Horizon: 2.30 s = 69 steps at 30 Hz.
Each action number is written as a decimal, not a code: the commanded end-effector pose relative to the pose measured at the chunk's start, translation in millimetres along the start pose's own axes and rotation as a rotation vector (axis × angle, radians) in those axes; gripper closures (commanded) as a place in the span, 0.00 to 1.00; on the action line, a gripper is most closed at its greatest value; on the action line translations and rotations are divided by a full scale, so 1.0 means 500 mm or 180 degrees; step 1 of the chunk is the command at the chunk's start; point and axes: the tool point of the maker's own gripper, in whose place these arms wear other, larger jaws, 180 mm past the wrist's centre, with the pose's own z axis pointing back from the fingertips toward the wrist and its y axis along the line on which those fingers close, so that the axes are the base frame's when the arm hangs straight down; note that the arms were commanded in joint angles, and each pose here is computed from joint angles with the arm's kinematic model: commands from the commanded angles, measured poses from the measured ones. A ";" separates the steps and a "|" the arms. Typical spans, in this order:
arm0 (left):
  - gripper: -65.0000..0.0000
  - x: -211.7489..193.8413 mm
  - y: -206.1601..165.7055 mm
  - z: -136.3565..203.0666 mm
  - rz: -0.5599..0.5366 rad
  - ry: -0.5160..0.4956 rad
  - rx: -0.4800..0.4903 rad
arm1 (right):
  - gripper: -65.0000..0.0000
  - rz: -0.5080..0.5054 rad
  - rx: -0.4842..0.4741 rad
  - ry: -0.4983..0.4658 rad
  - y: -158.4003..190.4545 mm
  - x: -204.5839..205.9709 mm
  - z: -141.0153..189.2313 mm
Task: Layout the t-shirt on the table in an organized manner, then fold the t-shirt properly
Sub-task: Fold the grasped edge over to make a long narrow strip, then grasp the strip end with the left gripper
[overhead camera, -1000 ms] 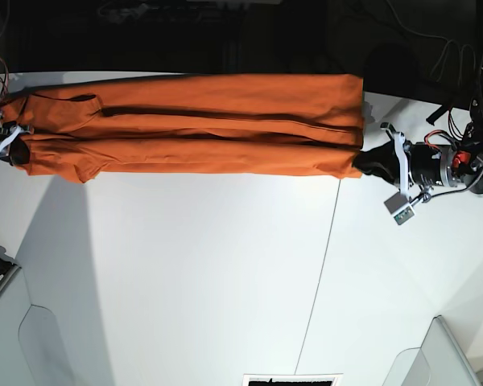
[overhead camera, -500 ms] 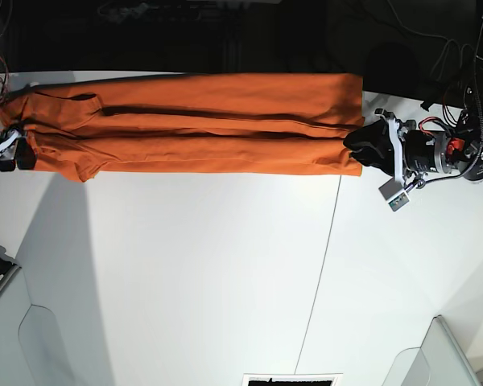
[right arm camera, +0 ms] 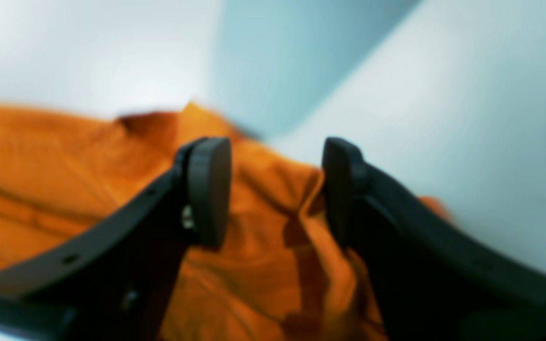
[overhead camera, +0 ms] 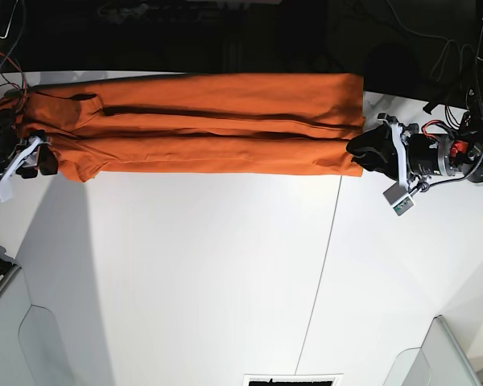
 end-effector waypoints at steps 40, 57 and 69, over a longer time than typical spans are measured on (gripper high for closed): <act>0.47 -0.014 0.051 0.107 0.0505 -0.0481 0.0279 | 0.58 0.0067 0.0055 0.0146 0.034 -0.062 0.094; 0.35 -0.092 0.003 0.032 0.1460 -0.1283 0.0424 | 0.58 0.0058 0.0030 0.0202 0.030 -0.075 0.095; 0.35 -0.084 -0.012 -0.027 0.1479 -0.1364 0.0546 | 0.59 0.0054 0.0032 0.0200 0.031 -0.076 0.095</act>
